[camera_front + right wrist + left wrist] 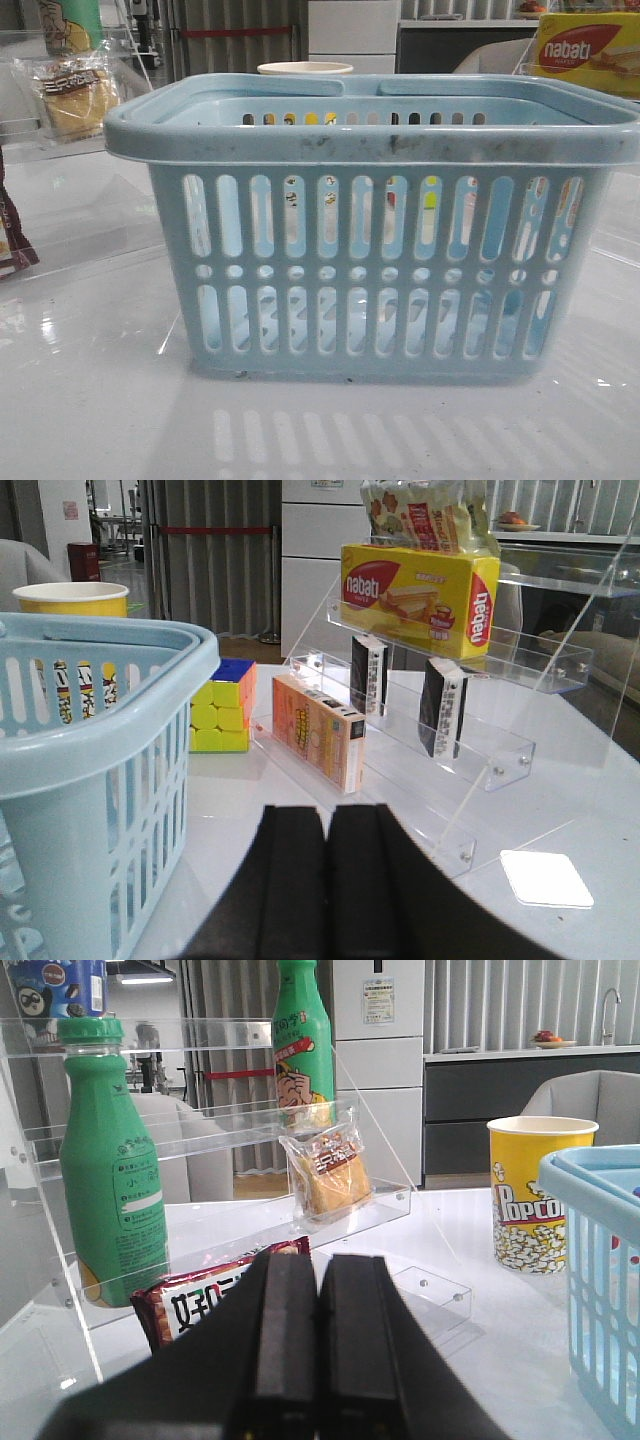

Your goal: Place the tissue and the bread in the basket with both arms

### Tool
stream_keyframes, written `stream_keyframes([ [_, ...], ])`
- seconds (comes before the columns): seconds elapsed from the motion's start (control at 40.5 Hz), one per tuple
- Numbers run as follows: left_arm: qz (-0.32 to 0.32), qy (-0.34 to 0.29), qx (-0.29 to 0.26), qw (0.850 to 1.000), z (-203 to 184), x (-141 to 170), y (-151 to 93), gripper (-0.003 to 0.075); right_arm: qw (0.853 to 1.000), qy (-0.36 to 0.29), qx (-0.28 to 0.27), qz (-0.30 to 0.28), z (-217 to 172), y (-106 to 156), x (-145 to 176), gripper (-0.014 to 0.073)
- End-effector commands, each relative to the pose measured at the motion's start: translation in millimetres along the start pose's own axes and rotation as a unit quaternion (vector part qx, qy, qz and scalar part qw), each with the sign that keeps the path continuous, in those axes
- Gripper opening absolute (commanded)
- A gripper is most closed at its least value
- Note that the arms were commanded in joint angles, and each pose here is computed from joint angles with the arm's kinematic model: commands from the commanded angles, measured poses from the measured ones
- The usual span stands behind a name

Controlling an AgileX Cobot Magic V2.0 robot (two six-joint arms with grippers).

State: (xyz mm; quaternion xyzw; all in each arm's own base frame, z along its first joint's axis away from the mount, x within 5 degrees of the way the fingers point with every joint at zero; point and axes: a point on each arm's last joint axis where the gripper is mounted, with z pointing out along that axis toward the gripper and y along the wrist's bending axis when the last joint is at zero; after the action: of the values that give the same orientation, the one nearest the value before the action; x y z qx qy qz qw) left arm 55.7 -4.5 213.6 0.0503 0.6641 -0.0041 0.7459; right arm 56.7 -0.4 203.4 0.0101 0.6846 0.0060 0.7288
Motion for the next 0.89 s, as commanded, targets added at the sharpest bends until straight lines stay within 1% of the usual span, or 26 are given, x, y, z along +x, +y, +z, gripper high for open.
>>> stream_keyframes([
  [0.0,-0.009,-0.048,-0.006,0.999,-1.8,-6.9,1.1,0.0092,0.998,-0.056,-0.002,-0.005,-2.2,0.6,-10.8,0.0057],
  [0.864,-0.009,-0.048,-0.006,0.999,-1.8,-6.9,1.1,0.0092,0.998,-0.060,-0.003,-0.005,-2.3,0.6,-11.5,0.0057],
])
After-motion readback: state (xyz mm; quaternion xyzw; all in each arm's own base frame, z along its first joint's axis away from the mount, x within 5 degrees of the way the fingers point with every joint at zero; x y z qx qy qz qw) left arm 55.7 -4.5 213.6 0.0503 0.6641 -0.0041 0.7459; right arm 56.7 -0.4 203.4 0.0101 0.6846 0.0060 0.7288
